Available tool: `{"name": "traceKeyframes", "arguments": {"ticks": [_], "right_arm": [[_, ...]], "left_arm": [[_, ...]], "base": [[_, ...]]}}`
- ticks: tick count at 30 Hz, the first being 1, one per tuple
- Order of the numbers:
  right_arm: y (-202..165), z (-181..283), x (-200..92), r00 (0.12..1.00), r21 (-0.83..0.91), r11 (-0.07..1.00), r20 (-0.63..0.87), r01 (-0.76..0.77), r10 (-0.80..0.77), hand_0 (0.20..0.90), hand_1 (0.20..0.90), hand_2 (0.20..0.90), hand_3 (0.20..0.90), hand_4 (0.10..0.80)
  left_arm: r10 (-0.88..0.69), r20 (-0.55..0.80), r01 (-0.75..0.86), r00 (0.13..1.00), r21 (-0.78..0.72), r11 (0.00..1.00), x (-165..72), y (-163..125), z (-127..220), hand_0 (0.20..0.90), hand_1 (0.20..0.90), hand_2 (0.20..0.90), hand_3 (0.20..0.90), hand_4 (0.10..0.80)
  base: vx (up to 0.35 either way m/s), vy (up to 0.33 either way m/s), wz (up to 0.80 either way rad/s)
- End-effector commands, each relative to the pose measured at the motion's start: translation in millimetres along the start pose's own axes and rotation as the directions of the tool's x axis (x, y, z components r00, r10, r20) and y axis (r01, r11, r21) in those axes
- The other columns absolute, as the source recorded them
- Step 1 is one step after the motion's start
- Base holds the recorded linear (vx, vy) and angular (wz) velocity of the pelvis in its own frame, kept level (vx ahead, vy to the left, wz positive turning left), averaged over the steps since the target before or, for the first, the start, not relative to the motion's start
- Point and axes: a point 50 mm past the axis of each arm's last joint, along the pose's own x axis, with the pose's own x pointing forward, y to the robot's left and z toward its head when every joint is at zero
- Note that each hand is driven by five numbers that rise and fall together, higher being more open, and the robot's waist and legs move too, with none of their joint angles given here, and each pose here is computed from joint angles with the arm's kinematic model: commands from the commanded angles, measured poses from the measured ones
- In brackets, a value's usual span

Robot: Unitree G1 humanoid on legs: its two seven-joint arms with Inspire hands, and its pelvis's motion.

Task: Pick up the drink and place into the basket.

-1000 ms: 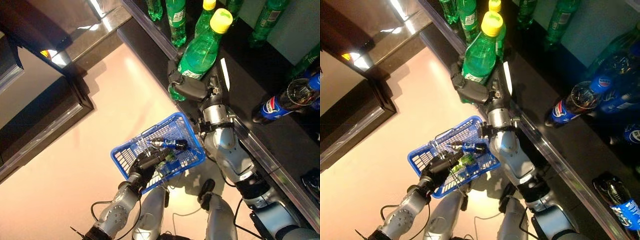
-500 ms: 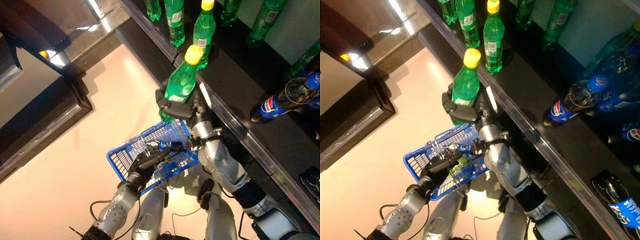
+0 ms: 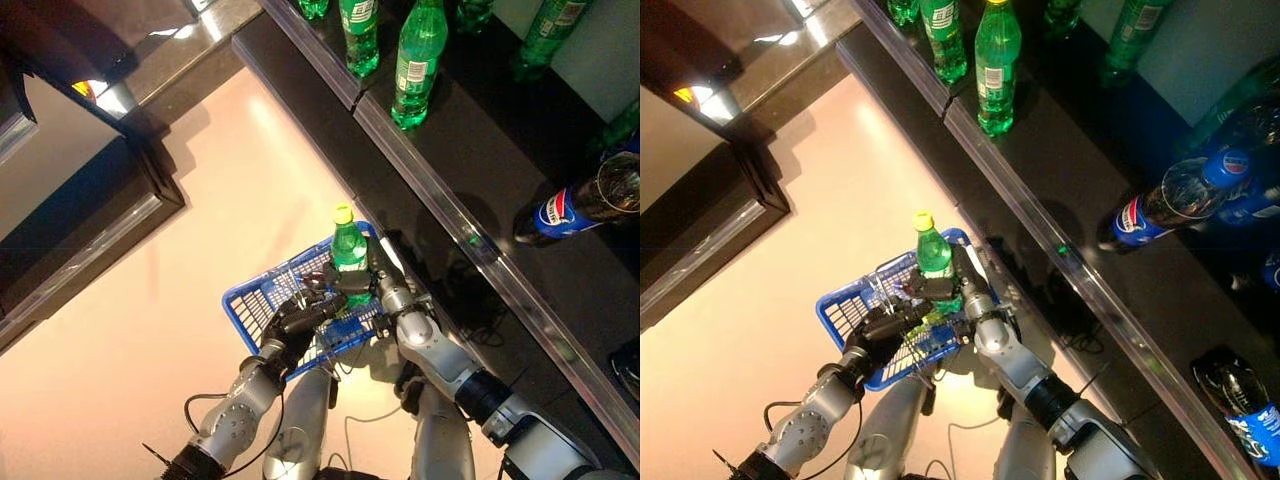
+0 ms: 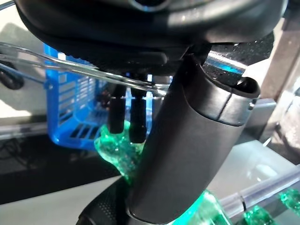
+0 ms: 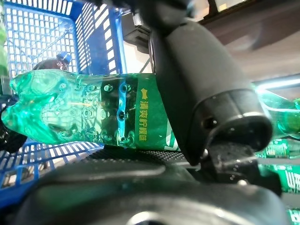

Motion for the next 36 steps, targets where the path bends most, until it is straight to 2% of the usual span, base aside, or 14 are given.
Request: {"name": "traceKeyframes", "arguments": {"ticks": [1,10,20,26,29,36], "right_arm": [[37.8,88.2,19.6,0.916,0.017,0.988,0.377,-0.151,0.133,0.300,0.300,0.300,0.200,0.100],[31.7,82.5,33.7,0.932,-0.073,0.992,0.342,-0.104,0.123,0.300,0.300,0.300,0.200,0.100],[13.8,59.1,48.4,0.968,-0.389,0.920,0.207,-0.050,0.140,0.300,0.300,0.300,0.200,0.100],[0.4,31.2,54.0,0.990,-0.610,0.788,0.039,-0.085,0.137,0.300,0.300,0.300,0.200,0.100],[-13.7,18.2,56.5,0.994,-0.743,0.663,-0.037,-0.094,0.099,0.300,0.300,0.300,0.200,0.100],[-38.3,0.9,57.9,0.981,-0.849,0.500,-0.192,-0.172,0.012,0.300,0.300,0.300,0.200,0.100]], "left_arm": [[-0.480,0.269,0.495,0.835,0.013,0.869,-18.2,-89.2,48.2,0.300,0.300,0.300,0.200,0.100],[-0.491,0.250,0.501,0.835,0.028,0.865,-12.3,-91.4,43.3,0.300,0.300,0.300,0.200,0.100],[-0.507,0.240,0.517,0.828,0.023,0.856,-8.0,-91.7,42.8,0.300,0.300,0.300,0.200,0.100],[-0.510,0.240,0.516,0.826,0.039,0.855,-5.0,-92.8,41.7,0.300,0.300,0.300,0.200,0.100],[-0.511,0.238,0.516,0.826,0.045,0.855,-3.0,-92.3,40.7,0.300,0.300,0.300,0.200,0.100],[-0.521,0.235,0.524,0.820,0.053,0.850,-2.6,-93.1,40.2,0.300,0.300,0.300,0.200,0.100]], "base": [[0.001,0.006,0.07],[-0.004,0.007,0.05],[-0.003,0.021,0.05],[0.001,0.004,0.03],[0.000,0.000,0.00],[0.000,-0.006,0.07]]}}
